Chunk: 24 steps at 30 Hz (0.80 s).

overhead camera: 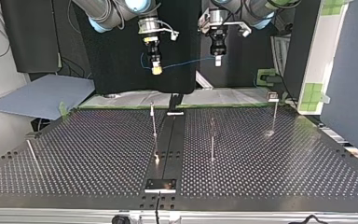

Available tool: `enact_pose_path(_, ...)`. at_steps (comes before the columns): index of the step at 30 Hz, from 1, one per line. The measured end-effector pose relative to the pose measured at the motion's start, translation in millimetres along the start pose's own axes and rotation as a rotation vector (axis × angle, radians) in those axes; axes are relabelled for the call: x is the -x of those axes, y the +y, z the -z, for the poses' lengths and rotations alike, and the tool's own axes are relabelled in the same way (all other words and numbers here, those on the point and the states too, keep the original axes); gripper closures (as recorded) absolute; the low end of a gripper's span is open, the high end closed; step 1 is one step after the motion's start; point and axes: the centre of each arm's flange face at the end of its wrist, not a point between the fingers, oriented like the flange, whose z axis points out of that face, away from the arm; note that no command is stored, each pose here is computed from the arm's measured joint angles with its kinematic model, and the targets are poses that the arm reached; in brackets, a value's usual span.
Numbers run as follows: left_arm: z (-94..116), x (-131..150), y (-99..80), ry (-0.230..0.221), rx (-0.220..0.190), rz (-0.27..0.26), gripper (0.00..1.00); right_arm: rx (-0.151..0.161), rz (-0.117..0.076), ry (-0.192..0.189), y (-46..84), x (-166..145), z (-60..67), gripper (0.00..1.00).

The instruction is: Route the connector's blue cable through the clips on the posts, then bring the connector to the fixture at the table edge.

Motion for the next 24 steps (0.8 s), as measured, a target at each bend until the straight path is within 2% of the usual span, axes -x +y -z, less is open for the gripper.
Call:
enact_pose_path(4,-0.2,4.4,-5.6,0.005,-0.028,-0.027,0.99,0.023,-0.018,-0.03,3.0,4.6,3.0,1.0)
enact_pose_path(9,2.5,2.9,-5.4,0.033,-0.038,-0.071,0.99,0.059,-0.038,-0.068,7.5,8.7,7.0,1.0)
enact_pose_path(13,4.9,0.8,-3.9,0.056,-0.039,-0.09,0.99,0.093,-0.04,-0.09,11.3,10.9,9.5,1.0)
enact_pose_path(19,8.9,-2.4,-1.1,0.095,-0.038,-0.115,0.99,0.133,-0.038,-0.096,15.4,11.5,10.5,1.0)
enact_pose_path(24,12.8,-5.3,1.6,0.13,-0.037,-0.137,0.99,0.139,-0.036,-0.097,15.6,11.8,10.6,1.0)
